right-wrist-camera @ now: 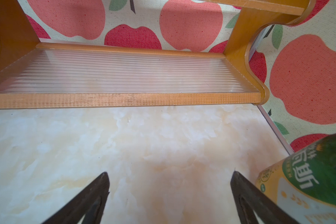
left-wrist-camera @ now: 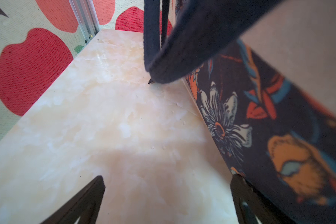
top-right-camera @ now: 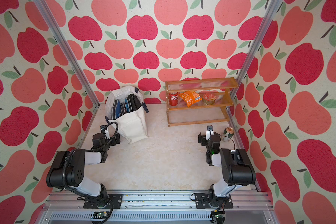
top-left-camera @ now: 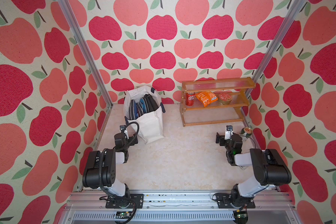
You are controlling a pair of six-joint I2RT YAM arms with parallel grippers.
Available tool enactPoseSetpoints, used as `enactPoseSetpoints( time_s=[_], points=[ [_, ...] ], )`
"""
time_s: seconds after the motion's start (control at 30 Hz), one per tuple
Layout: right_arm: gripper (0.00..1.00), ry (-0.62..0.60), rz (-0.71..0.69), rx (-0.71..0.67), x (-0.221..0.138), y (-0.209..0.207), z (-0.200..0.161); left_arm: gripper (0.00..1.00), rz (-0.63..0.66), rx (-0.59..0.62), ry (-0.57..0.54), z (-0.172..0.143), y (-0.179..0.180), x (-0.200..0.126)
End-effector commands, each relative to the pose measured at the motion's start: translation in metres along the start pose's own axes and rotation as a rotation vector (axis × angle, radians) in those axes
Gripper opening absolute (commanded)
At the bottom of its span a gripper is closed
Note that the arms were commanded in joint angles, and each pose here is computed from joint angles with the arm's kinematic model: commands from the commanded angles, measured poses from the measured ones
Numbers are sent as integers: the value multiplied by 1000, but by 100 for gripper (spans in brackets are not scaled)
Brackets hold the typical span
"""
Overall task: Remove the ping pong set from the canvas bag
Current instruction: Move the canvas bag to the center of the board.
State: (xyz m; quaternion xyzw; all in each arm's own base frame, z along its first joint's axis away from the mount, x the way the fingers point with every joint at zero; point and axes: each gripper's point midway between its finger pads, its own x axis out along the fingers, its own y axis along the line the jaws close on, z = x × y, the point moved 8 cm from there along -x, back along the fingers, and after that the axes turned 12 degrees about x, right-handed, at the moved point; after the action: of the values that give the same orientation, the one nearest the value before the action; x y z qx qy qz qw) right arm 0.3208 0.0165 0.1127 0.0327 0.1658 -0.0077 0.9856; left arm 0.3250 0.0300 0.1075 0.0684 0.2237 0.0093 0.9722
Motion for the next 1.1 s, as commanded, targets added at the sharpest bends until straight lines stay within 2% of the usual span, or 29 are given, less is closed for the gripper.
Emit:
enactPoseSetpoints(
  time_s=[0.0, 0.7, 1.07],
  points=[
    [99, -16, -31, 14, 1, -2, 4, 99, -2, -2, -8, 2, 2, 0],
    [99, -42, 7, -40, -5, 9, 1, 99, 2, -1, -13, 2, 2, -1],
    [99, -98, 35, -71, -16, 15, 1, 100, 99, -86, -61, 0, 17, -16]
  ],
)
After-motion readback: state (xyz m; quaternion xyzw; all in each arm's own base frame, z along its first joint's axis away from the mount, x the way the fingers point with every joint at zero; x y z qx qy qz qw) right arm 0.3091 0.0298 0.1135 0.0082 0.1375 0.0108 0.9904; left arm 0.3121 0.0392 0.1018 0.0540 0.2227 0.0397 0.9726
